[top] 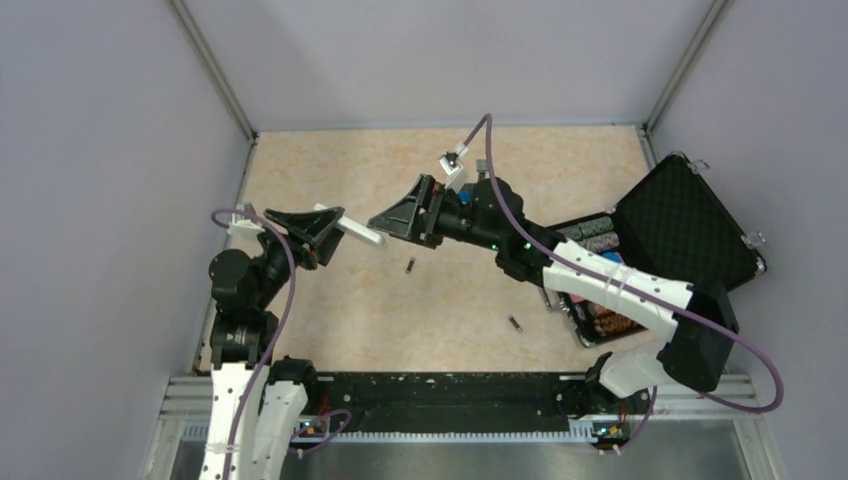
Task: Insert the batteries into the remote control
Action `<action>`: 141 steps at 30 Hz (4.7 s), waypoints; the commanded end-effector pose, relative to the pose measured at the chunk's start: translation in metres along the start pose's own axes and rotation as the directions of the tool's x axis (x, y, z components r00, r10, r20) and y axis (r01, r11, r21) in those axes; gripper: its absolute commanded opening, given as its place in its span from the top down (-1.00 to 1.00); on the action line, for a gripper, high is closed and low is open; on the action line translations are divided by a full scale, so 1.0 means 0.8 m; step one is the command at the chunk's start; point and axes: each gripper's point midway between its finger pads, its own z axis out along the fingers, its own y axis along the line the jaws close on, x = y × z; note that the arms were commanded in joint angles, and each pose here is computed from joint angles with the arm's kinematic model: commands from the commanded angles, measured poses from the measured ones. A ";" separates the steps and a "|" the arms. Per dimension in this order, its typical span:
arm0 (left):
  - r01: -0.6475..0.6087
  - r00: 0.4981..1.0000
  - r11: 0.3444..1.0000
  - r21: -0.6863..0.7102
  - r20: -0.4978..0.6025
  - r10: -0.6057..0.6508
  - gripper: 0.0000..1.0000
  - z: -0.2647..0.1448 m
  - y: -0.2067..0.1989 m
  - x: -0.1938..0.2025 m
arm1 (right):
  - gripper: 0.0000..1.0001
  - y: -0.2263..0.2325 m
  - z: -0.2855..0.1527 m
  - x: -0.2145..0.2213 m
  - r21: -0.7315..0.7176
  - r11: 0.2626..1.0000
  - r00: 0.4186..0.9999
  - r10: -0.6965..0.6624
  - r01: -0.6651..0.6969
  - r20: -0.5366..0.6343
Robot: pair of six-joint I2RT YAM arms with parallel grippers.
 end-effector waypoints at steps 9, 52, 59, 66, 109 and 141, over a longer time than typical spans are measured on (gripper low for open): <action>0.074 0.976 0.997 -0.021 0.206 -0.068 1.00 -0.011 0.007 -0.035 | -0.89 0.004 0.002 -0.023 0.104 0.977 0.947 0.150 -0.186 0.284; 0.120 0.983 0.992 -0.044 0.146 -0.112 1.00 -0.003 0.026 -0.024 | -0.05 0.043 0.045 0.014 -0.039 0.958 0.954 0.287 -0.284 0.089; 0.076 0.992 0.996 -0.043 0.109 -0.071 0.45 -0.008 0.025 -0.014 | 0.21 0.039 0.042 0.011 -0.018 0.966 0.961 0.258 -0.258 0.100; -0.091 0.987 0.977 -0.192 0.111 0.114 -0.71 -0.026 0.041 -0.014 | 0.29 0.018 0.021 -0.001 0.061 0.987 0.981 0.137 -0.146 0.141; -0.287 0.267 0.637 0.716 -0.578 0.771 -0.66 -0.035 -0.002 0.206 | 0.31 0.023 -0.119 0.034 -0.337 0.654 0.514 -0.749 0.678 -0.419; -0.508 0.742 0.787 0.349 -0.287 0.606 1.00 0.057 -0.051 0.131 | -0.98 0.070 -0.146 -0.061 0.032 0.853 0.832 -0.517 0.522 0.202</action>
